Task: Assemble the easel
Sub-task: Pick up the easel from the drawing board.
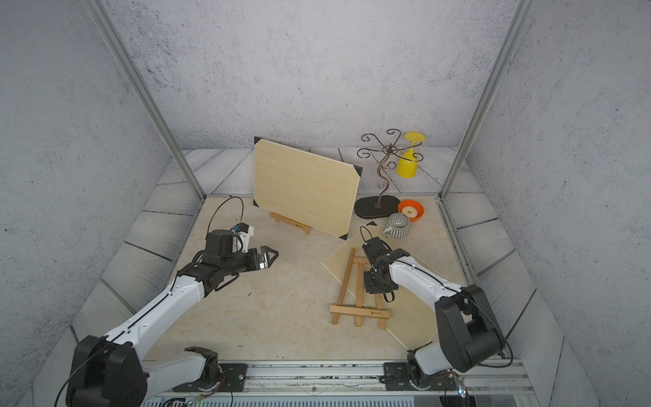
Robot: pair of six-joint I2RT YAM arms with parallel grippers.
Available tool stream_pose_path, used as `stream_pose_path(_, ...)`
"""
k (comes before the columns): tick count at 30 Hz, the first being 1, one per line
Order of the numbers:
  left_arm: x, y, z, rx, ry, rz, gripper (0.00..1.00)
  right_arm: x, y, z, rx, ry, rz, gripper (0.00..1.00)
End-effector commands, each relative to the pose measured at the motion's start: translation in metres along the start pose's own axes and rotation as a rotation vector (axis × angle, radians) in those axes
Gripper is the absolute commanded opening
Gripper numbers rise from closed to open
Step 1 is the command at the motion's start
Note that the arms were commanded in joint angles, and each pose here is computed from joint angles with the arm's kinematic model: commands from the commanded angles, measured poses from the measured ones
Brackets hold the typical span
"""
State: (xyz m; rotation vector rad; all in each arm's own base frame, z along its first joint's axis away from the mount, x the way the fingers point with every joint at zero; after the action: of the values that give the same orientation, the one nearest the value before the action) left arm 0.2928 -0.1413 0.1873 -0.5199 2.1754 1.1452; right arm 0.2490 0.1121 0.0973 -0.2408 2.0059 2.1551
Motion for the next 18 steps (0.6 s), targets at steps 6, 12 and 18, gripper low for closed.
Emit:
stream_pose_path(6, 0.006, 0.040, -0.104, 0.182, -0.150, -0.081, 0.87, -0.033, 0.084, 0.047, -0.189, 0.033, -0.375, 0.00)
stream_pose_path(12, 0.022, 0.028, -0.165, 0.303, -0.211, -0.036, 0.71, -0.047, 0.098, 0.077, -0.224, 0.092, -0.457, 0.00)
stream_pose_path(18, 0.030, 0.000, -0.196, 0.318, -0.310, -0.002, 0.61, -0.049, 0.101, 0.098, -0.283, 0.134, -0.480, 0.00)
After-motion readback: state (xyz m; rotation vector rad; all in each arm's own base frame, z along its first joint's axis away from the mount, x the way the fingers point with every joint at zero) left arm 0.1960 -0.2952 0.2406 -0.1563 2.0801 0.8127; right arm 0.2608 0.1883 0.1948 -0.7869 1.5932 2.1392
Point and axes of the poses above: each gripper's point midway between its finger pads, its own y axis back along the fingers, its own z axis along the line the jaws close on, x = y × z, the point moved 3 cm from there along y, back along the fingers, and after that the axes turned 7 degrees about -y, right-handed, at the moved point
